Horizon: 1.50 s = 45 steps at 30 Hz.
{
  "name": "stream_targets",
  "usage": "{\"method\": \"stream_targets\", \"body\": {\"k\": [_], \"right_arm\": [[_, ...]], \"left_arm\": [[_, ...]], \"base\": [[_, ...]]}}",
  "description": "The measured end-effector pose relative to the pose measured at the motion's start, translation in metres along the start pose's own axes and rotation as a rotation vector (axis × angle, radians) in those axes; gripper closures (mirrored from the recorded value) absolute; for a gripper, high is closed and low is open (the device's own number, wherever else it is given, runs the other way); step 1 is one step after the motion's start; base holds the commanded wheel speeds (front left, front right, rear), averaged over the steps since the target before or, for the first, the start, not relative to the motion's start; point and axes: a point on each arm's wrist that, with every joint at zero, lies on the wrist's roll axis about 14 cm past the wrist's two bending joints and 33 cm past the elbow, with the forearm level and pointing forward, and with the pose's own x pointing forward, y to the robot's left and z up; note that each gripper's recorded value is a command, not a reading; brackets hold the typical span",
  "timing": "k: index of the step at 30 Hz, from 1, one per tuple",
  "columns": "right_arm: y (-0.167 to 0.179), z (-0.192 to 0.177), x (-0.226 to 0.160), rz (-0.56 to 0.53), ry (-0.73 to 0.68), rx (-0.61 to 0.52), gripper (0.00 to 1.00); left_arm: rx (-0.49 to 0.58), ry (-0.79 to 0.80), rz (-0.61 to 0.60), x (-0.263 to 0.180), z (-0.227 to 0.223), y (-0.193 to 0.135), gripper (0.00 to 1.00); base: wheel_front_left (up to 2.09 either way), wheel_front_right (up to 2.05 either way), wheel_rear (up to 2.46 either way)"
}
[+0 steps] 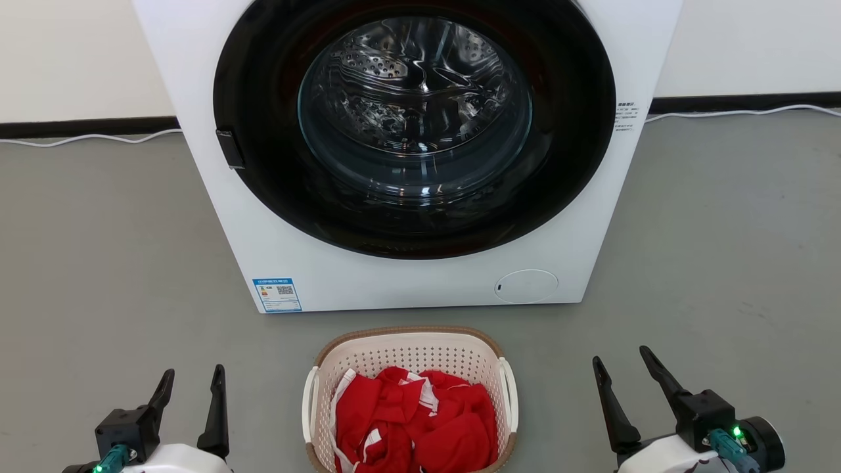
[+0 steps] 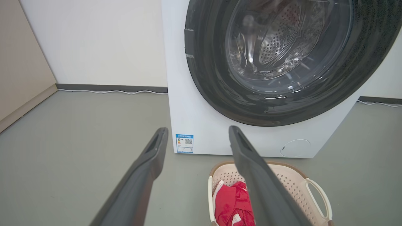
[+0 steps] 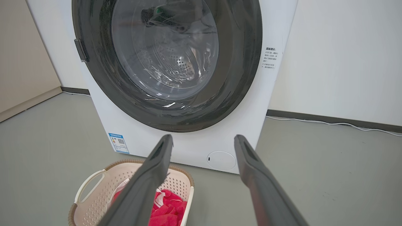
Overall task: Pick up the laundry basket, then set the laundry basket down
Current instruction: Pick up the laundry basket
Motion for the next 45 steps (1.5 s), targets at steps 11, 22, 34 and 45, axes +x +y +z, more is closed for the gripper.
{"method": "stream_targets", "body": {"k": [11, 22, 34, 45], "right_arm": [[-0.008, 0.0, -0.001, -0.023, 0.0, 0.004, 0.0], [-0.007, -0.002, 0.002, -0.021, 0.006, 0.005, 0.0], [-0.008, -0.007, 0.005, -0.023, 0.023, 0.016, 0.0], [-0.008, -0.018, 0.027, -0.018, 0.06, 0.033, 0.0]], "left_arm": [[-0.006, 0.006, 0.004, -0.001, -0.002, 0.0, 0.04], [-0.016, 0.01, 0.021, -0.003, -0.004, 0.005, 0.03], [-0.019, 0.023, 0.022, -0.003, -0.008, 0.006, 0.02], [-0.031, 0.106, 0.02, 0.009, -0.034, 0.012, 0.0]], "base": [[0.0, 0.0, 0.0], [0.0, 0.0, 0.0], [0.0, 0.0, 0.0], [0.0, 0.0, 0.0]]}}
